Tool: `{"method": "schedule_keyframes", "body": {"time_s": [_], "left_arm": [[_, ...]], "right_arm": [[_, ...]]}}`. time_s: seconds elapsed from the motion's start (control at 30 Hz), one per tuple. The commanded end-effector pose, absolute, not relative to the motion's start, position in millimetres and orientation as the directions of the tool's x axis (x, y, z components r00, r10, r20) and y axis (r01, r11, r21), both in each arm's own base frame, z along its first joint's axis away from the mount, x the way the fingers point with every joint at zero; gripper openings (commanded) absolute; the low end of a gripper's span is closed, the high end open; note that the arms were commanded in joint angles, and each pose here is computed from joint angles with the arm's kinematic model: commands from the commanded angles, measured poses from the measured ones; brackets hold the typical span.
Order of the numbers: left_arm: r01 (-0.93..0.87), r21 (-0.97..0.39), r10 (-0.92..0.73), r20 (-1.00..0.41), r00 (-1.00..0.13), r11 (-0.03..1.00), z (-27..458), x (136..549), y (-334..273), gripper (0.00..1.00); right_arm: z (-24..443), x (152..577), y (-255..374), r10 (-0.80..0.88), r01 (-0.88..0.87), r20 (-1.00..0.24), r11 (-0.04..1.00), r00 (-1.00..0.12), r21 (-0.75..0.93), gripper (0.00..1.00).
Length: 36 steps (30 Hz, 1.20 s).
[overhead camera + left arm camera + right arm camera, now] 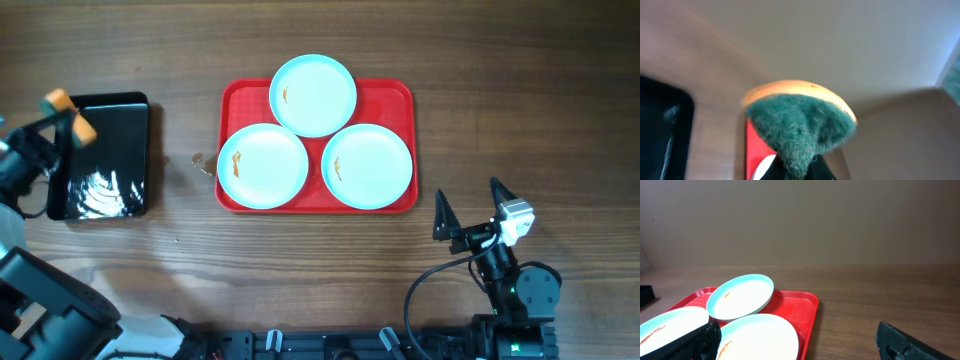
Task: Clean dirty plates on tray and stack at the side
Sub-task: 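Dip and rub the held sponge in the water of the black tray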
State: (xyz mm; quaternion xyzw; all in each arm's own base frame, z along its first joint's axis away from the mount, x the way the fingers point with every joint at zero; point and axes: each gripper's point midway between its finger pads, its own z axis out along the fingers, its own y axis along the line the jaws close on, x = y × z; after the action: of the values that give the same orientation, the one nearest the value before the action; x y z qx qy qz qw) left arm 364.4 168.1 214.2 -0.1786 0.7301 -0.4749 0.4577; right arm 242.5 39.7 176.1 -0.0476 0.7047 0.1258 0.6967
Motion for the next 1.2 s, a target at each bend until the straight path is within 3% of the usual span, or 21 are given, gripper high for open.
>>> {"method": "schedule_keyframes", "body": {"time_s": [0.0,0.07,0.2,0.4,0.47,0.53,0.6,0.67,0.87,1.03,1.17], "left_arm": [[-0.017,-0.763,-0.663,-0.550,-0.507,0.647,163.9,361.7,186.8,0.04],[0.061,-0.767,-0.647,-0.578,-0.498,0.639,177.2,363.0,181.7,0.04],[0.468,-0.689,-0.526,-0.725,-0.445,0.554,245.7,356.1,154.2,0.04],[0.453,-0.720,-0.547,-0.694,-0.467,0.526,260.8,359.1,158.1,0.04],[0.447,-0.694,-0.536,-0.720,-0.442,0.564,246.5,359.8,158.7,0.04],[0.278,-0.745,-0.604,-0.659,-0.448,0.607,210.4,365.5,170.3,0.04],[-0.048,-0.779,-0.705,-0.536,-0.465,0.625,152.6,362.4,190.6,0.04],[-0.165,-0.776,-0.740,-0.481,-0.470,0.609,133.6,356.4,196.2,0.04],[0.015,-0.794,-0.709,-0.550,-0.441,0.607,186.8,360.5,182.3,0.04],[0.088,-0.649,-0.598,-0.739,-0.311,0.756,260.3,353.1,179.0,0.04],[0.056,-0.543,-0.508,-0.814,-0.280,0.838,269.8,346.9,179.4,0.04]], "right_arm": [[176.5,243.3,36.6,0.120,-0.226,-0.993,0.967,-0.022,0.122,1.00],[176.5,243.3,36.6,0.120,-0.226,-0.993,0.967,-0.022,0.122,1.00],[176.6,243.3,36.6,0.120,-0.226,-0.993,0.966,-0.022,0.122,1.00],[176.5,243.3,36.6,0.120,-0.226,-0.993,0.966,-0.022,0.122,1.00],[176.5,243.3,36.6,0.120,-0.226,-0.993,0.967,-0.022,0.122,1.00],[176.5,243.3,36.6,0.120,-0.226,-0.993,0.967,-0.022,0.122,1.00],[176.5,243.3,36.6,0.120,-0.226,-0.993,0.967,-0.022,0.122,1.00],[176.5,243.3,36.6,0.120,-0.226,-0.993,0.967,-0.022,0.122,1.00],[176.5,243.3,36.6,0.120,-0.226,-0.993,0.966,-0.023,0.122,1.00],[176.5,243.3,36.6,0.120,-0.226,-0.993,0.966,-0.023,0.122,1.00],[176.5,243.3,36.6,0.120,-0.226,-0.993,0.966,-0.022,0.122,1.00]]}}
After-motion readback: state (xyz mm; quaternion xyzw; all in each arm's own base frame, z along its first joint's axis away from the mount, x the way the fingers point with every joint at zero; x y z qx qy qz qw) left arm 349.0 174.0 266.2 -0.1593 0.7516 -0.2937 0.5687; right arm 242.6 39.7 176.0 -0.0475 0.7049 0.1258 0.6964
